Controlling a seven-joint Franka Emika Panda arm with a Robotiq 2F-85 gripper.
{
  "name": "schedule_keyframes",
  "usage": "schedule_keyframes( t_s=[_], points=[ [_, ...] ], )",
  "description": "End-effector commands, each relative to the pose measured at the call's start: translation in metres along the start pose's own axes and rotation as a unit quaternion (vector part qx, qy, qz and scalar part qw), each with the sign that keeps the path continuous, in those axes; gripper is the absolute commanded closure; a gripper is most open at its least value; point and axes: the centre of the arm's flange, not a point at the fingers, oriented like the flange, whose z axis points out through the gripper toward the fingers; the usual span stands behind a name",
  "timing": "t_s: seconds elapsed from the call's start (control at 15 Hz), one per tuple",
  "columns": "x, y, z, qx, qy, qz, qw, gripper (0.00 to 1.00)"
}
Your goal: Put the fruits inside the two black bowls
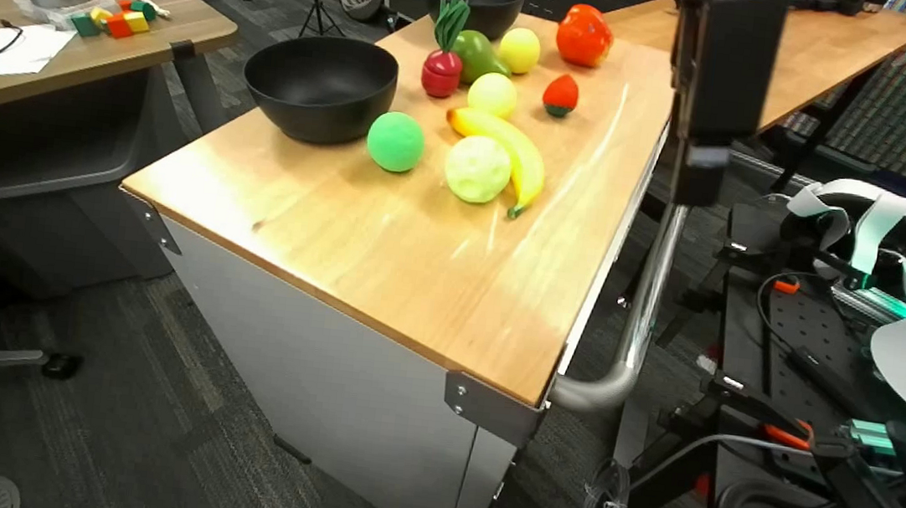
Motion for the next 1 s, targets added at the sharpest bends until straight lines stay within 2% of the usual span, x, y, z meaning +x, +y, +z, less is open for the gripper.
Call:
schedule_keyframes(
  t_s=[0.0,0.13,0.2,0.27,0.47,0.93],
  points=[
    [0.06,0.029,-0.052,-0.017,0.096,-0.004,0.9953,0.0],
    [0.098,0.054,-0.076,-0.016,0.131,0.032,0.9908,0.0],
    [0.111,0.067,-0.083,0.004,0.101,0.065,0.9928,0.0],
    [0.064,0.056,-0.064,-0.011,0.115,0.037,0.9926,0.0],
    [0.095,0.082,-0.065,-0.002,0.106,0.062,0.9924,0.0],
    [0.108,0.066,-0.026,-0.069,0.114,0.034,0.9904,0.0]
  ],
)
